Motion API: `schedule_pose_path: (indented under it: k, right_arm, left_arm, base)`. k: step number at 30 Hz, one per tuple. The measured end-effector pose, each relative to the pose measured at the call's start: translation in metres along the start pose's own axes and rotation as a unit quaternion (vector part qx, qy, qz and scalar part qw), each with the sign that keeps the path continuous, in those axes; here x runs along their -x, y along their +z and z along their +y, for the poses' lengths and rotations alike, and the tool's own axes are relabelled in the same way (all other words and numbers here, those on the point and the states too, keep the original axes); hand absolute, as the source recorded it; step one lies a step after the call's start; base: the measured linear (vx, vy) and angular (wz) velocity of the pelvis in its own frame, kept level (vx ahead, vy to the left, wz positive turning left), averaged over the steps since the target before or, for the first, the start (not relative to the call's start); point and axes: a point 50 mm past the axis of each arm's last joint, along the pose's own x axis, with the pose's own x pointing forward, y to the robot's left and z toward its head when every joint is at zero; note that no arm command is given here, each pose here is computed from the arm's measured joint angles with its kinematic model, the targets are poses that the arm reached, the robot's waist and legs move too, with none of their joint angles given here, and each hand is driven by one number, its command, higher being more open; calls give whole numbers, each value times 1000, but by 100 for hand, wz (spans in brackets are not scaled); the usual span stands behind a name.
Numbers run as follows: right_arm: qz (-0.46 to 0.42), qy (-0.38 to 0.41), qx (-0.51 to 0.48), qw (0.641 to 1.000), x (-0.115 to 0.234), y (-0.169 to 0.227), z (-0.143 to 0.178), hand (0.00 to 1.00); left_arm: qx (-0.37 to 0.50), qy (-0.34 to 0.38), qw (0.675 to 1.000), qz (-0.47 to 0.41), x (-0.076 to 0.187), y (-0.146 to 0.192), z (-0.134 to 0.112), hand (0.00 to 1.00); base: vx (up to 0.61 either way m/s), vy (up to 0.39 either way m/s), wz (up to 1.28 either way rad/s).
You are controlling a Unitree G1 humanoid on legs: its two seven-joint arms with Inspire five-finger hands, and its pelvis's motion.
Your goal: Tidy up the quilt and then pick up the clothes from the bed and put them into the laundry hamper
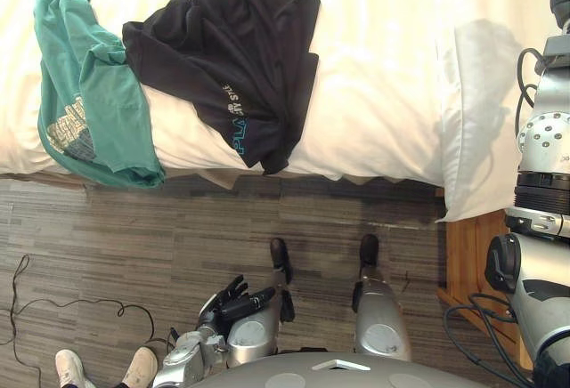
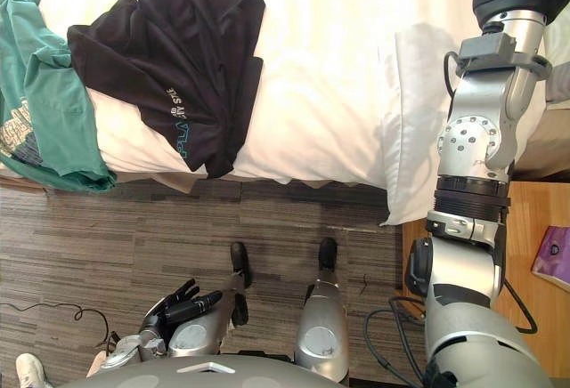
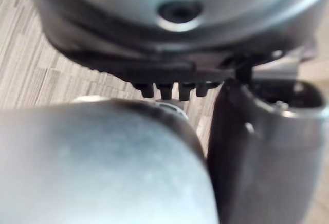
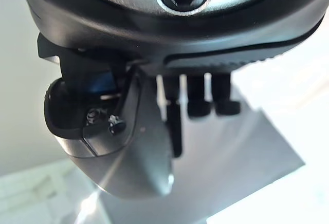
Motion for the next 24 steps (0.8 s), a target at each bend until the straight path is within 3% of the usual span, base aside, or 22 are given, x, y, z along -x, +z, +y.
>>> schedule_pose_path:
  k: [7, 13, 16, 24]
  right_arm:
    - [54, 52, 0, 997, 11, -38, 20, 0]
    - [94, 64, 26, 993, 17, -57, 20, 0]
    - [120, 38, 31, 992, 29, -66, 4, 0]
    - [43, 15, 25, 999, 24, -36, -1, 0]
  left_arm:
    - [7, 24, 1000, 19, 1, -3, 9, 100]
    - [1, 31, 999, 13, -2, 9, 14, 100]
    - [-3, 28, 1000, 8, -3, 11, 11, 100]
    - [-29, 5, 999, -30, -19, 45, -9, 100]
  base:
    - [-15, -6, -16]
    - [-81, -21, -14]
    - [-9, -4, -1]
    - [24, 21, 2]
